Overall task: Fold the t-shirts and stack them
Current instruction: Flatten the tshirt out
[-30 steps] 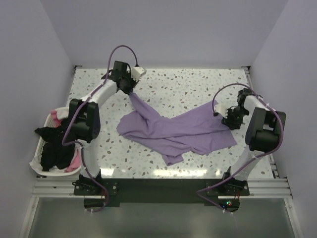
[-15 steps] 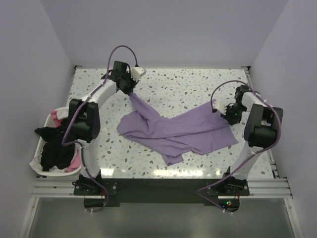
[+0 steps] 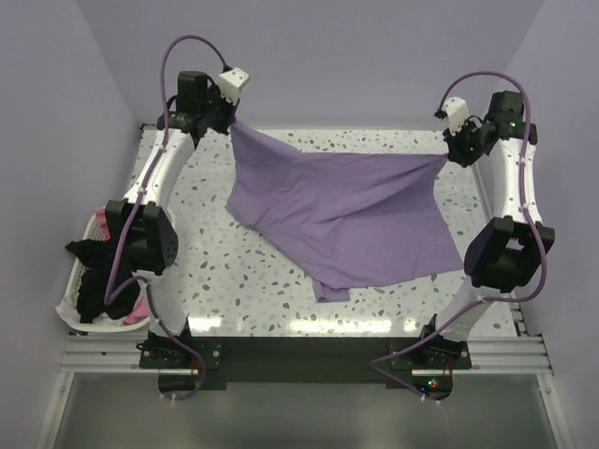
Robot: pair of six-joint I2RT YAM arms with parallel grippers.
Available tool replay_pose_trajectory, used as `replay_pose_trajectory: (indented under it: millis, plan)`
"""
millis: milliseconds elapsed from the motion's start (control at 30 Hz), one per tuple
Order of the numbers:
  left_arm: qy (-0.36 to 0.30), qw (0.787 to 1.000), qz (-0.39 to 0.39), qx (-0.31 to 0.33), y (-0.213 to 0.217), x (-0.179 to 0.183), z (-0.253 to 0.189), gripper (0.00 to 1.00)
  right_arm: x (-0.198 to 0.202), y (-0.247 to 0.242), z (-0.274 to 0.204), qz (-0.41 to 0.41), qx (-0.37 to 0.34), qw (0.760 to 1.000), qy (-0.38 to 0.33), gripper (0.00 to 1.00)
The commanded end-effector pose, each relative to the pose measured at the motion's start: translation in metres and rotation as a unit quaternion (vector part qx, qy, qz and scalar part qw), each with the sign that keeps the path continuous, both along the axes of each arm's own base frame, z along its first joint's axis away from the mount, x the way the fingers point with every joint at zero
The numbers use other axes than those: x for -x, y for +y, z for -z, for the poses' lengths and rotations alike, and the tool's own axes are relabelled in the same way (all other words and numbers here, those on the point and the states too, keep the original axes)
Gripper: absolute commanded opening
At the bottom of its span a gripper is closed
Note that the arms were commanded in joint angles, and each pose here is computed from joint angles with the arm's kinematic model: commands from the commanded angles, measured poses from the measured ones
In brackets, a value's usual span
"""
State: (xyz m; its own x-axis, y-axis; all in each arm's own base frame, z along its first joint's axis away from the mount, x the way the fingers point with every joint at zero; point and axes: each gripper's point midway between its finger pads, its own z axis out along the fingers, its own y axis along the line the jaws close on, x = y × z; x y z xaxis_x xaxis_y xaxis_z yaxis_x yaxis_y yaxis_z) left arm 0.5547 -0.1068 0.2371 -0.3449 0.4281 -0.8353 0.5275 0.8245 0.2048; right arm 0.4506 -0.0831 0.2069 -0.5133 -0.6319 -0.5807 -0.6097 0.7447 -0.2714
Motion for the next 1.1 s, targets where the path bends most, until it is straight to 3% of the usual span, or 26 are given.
replay_pose_trajectory:
  millis: [0, 333, 633, 833, 1067]
  plan:
    - [-0.117, 0.991, -0.031, 0.049, 0.009, 0.003, -0.108, 0.0, -0.006, 0.011, -0.083, 0.057, -0.056, 0.992, -0.101, 0.0]
    - [-0.316, 0.939, -0.107, 0.079, 0.047, 0.054, -0.257, 0.0, 0.0, -0.007, -0.216, 0.155, -0.066, 0.943, -0.287, 0.0]
    - [-0.396, 0.904, -0.146, 0.065, 0.072, 0.113, -0.313, 0.0, 0.036, -0.018, -0.318, 0.195, -0.044, 0.881, -0.429, 0.0]
    - [-0.441, 0.88, -0.169, 0.06, 0.087, 0.162, -0.345, 0.0, 0.065, -0.017, -0.356, 0.2, -0.029, 0.86, -0.469, 0.0]
    - [-0.499, 0.843, -0.184, 0.08, 0.101, 0.234, -0.388, 0.0, 0.137, 0.004, -0.399, 0.179, -0.013, 0.831, -0.526, 0.0]
